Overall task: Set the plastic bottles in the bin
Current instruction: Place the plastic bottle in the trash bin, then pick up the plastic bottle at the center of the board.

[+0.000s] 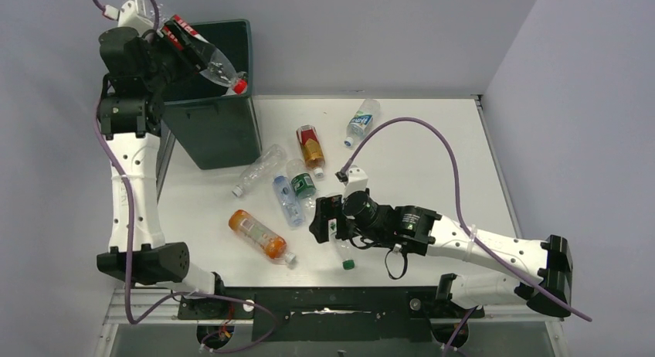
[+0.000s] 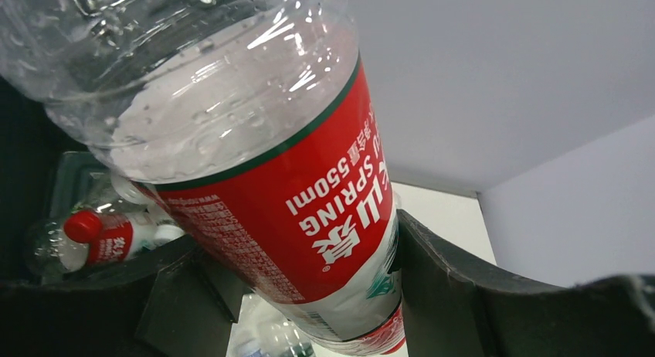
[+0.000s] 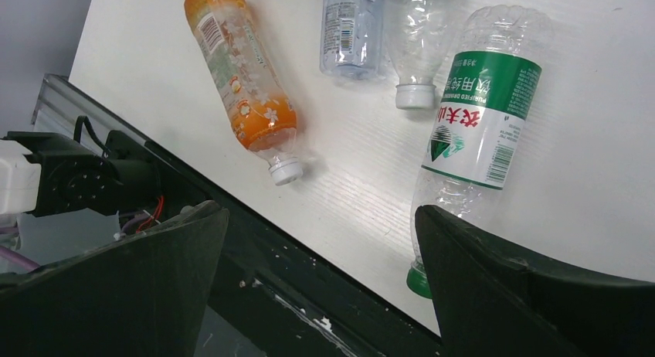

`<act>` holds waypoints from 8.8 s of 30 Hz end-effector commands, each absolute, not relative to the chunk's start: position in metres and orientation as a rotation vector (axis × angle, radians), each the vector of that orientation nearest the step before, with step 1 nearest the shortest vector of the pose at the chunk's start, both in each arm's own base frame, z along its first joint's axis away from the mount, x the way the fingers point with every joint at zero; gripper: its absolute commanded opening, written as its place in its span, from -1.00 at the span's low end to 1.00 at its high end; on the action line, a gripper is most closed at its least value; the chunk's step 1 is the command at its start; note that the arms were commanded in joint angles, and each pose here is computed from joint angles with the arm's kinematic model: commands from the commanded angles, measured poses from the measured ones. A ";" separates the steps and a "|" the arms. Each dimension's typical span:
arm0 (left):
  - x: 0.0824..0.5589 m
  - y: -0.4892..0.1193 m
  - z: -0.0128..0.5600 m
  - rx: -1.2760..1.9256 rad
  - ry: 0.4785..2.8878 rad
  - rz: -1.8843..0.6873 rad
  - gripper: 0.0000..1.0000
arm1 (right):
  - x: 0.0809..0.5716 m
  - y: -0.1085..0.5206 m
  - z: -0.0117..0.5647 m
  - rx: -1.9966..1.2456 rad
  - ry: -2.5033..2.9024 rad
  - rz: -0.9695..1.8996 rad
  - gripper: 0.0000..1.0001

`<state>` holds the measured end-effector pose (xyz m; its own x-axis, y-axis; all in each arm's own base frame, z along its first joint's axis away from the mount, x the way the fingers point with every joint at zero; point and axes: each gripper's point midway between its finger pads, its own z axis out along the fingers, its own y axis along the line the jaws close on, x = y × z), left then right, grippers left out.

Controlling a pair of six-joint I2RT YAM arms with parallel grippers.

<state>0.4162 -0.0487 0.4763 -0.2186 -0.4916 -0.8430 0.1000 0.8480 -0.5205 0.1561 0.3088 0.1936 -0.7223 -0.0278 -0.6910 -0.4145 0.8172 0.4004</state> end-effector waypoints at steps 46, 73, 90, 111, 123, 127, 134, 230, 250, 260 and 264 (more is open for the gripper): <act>0.490 0.043 0.445 -0.436 1.765 -0.378 0.70 | 0.167 0.335 0.194 -0.279 2.295 0.738 0.96; 0.327 -0.130 0.394 -0.058 1.924 -0.663 0.73 | 0.418 0.252 0.196 0.443 2.170 0.586 0.88; 0.292 -0.137 0.364 0.032 2.019 -0.693 0.73 | 0.483 0.242 0.122 0.709 2.232 0.357 0.16; 0.295 -0.144 0.355 0.062 2.041 -0.673 0.74 | 0.516 0.228 0.082 0.753 2.280 0.256 0.23; 0.295 -0.144 0.352 0.062 2.050 -0.665 0.74 | 0.525 0.233 0.070 0.758 2.288 0.263 0.18; 0.294 -0.144 0.350 0.064 2.056 -0.663 0.74 | 0.529 0.235 0.066 0.758 2.288 0.262 0.15; 0.294 -0.144 0.350 0.065 2.058 -0.659 0.74 | 0.533 0.236 0.058 0.750 2.300 0.248 0.03; 0.266 -0.258 0.319 -0.081 2.088 -1.203 0.74 | 0.188 0.319 0.248 -0.316 1.956 1.022 -0.70; 0.269 -0.238 0.306 -0.131 2.133 -1.045 0.75 | 0.185 0.312 0.276 -0.289 1.889 1.033 -0.71; 0.280 -0.241 0.319 -0.182 2.048 -1.081 0.74 | 0.171 0.345 0.281 -0.369 1.860 1.157 -0.72; 0.279 -0.240 0.320 -0.184 2.044 -1.081 0.75 | 0.168 0.354 0.278 -0.375 1.863 1.167 -0.72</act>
<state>0.2754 -0.2376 0.2855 -0.7325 -0.4140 -0.5404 0.1544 0.6721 -0.7242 0.1693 0.3335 0.2300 -0.6200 0.0970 -0.7786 -0.5802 0.6113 0.5381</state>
